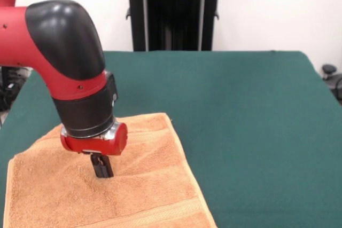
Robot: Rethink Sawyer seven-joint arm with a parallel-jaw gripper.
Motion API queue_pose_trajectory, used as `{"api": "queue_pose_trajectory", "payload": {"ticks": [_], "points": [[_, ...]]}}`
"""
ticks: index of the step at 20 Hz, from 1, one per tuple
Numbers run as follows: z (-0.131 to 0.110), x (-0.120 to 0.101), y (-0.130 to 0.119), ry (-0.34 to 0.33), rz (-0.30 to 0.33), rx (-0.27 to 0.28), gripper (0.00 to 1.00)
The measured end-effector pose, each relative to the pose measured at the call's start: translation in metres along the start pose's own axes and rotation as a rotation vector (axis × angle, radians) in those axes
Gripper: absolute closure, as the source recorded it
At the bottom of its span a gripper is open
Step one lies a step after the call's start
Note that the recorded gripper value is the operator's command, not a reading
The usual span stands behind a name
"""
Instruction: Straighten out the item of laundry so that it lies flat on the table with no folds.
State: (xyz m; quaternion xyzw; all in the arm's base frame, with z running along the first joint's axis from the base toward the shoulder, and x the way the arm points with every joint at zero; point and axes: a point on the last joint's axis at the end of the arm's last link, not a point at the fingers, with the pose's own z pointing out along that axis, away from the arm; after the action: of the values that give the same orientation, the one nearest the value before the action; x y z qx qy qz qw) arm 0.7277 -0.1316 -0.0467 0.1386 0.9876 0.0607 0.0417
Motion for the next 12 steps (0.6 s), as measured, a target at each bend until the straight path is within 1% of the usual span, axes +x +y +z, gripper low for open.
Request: {"api": "queue_pose_trajectory", "payload": {"ticks": [1,2,4,6,7,8,9,11,12], "points": [[0.0,0.001,0.002,-0.007,-0.009,0.013,1.0],[0.0,0.005,0.007,-0.031,-0.03,0.042,1.0],[0.0,0.007,0.009,-0.046,-0.039,0.058,1.0],[0.001,0.012,0.014,-0.079,-0.048,0.091,1.0],[0.001,0.014,0.016,-0.093,-0.048,0.104,1.0],[0.002,0.019,0.022,-0.125,-0.039,0.133,1.0],[0.002,0.023,0.026,-0.142,-0.028,0.146,1.0],[0.003,0.028,0.032,-0.173,0.001,0.169,1.0],[0.003,0.029,0.032,-0.177,0.005,0.171,1.0]]}}
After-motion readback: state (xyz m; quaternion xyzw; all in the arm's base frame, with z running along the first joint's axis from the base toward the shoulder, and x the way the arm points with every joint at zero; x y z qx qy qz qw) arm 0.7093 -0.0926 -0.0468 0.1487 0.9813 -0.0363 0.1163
